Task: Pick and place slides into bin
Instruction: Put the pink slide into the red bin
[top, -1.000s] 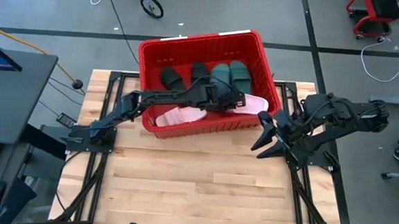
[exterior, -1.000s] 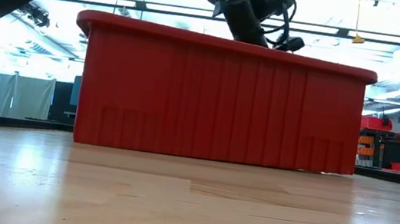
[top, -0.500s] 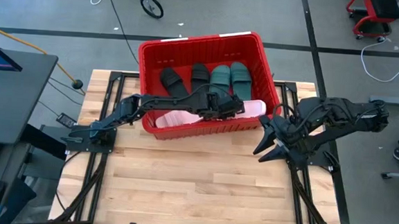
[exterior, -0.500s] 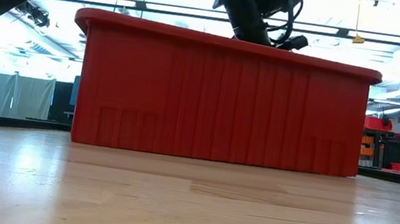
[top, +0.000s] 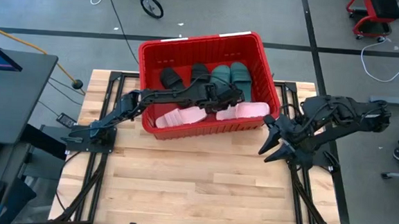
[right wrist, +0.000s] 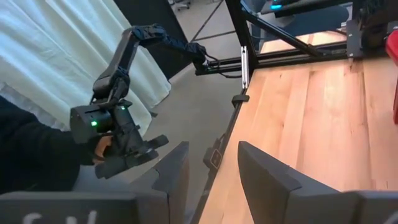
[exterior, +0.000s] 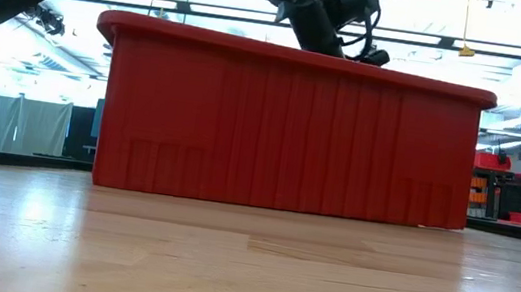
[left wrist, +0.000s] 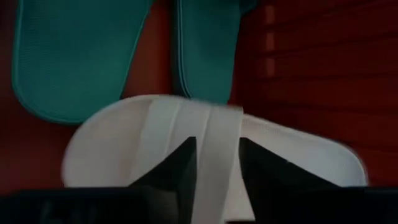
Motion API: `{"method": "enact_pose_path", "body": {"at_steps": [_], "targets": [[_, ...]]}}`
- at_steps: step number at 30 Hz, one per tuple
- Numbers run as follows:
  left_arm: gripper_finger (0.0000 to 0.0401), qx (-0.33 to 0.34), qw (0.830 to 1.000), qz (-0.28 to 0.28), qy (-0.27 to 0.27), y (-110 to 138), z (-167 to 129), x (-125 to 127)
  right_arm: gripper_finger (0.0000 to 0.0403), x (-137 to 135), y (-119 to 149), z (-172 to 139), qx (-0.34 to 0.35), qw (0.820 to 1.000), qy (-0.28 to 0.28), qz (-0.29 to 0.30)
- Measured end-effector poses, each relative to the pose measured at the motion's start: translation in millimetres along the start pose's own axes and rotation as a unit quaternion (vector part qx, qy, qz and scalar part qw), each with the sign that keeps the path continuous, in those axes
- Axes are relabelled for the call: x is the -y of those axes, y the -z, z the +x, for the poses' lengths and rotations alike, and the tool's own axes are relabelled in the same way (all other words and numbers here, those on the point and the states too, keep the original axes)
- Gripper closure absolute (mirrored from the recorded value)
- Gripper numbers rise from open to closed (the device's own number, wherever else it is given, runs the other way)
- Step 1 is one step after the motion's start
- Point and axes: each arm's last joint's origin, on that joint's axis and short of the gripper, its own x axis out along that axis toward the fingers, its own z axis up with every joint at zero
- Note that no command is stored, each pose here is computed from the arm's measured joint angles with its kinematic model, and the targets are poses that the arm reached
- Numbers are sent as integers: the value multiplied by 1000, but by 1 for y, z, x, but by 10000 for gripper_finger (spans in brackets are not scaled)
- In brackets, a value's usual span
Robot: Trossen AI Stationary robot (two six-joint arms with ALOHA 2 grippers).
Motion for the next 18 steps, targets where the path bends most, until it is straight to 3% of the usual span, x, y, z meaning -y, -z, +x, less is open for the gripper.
{"method": "enact_pose_path", "body": {"at_steps": [7,18], "targets": [[236,1,999,7,-33,-4,1,-7,261,-7,5,-21,10,1000,-4,22],[274,0,994,40,-106,-14,2,-22,261,-15,22,-55,4,999,5,44]]}}
